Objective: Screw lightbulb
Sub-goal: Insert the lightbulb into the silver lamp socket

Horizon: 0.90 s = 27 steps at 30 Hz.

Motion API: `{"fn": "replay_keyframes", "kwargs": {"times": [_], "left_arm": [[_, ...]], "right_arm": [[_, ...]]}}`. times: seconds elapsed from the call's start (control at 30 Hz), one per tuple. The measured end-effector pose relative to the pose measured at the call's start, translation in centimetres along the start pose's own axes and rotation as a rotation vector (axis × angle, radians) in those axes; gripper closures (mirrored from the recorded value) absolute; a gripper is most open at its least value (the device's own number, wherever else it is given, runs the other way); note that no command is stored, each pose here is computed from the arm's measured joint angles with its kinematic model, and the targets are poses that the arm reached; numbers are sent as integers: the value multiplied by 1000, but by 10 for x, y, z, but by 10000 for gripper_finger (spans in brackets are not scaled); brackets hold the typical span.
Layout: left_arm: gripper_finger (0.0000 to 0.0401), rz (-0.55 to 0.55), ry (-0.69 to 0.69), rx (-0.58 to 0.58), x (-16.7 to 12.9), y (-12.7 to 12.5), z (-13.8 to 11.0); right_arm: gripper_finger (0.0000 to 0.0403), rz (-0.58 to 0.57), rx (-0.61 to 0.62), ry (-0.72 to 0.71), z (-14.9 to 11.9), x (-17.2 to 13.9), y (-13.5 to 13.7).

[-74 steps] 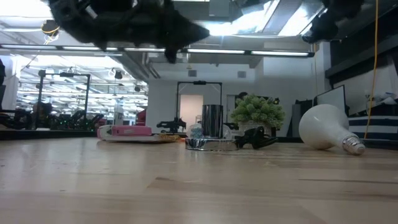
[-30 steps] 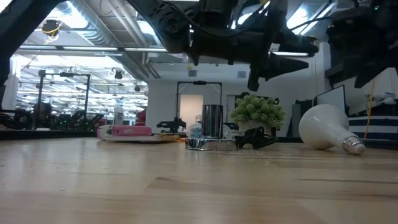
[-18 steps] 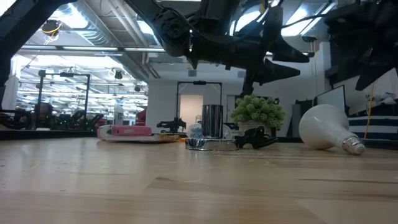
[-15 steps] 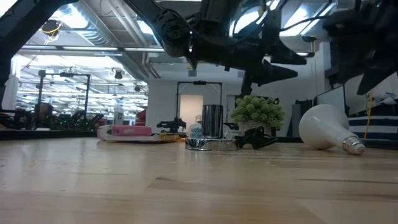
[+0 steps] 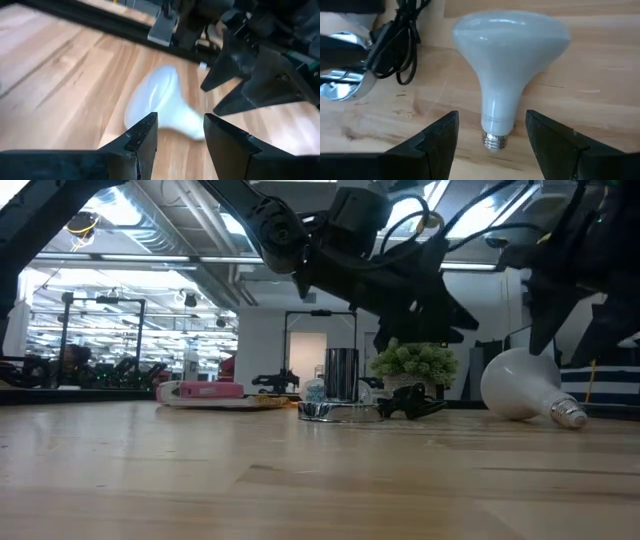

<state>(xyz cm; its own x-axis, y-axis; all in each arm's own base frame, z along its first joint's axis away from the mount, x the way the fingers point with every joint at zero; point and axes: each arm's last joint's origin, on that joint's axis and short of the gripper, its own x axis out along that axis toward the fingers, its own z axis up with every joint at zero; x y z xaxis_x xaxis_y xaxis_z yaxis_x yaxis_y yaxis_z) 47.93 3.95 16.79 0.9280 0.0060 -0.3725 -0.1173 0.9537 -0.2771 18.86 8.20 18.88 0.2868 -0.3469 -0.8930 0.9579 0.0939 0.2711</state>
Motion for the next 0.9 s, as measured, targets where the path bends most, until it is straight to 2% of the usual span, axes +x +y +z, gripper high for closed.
{"fn": "replay_keyframes", "kwargs": {"times": [0.37, 0.53, 0.9], "left_arm": [[251, 35, 151, 80, -1, 4, -14], [251, 34, 152, 84, -1, 4, -15], [251, 33, 153, 93, -1, 3, -15]], "right_arm": [[169, -80, 67, -78, -15, 26, 5], [169, -107, 119, -114, -19, 35, 5], [169, -139, 130, -208, -28, 56, 4]]}}
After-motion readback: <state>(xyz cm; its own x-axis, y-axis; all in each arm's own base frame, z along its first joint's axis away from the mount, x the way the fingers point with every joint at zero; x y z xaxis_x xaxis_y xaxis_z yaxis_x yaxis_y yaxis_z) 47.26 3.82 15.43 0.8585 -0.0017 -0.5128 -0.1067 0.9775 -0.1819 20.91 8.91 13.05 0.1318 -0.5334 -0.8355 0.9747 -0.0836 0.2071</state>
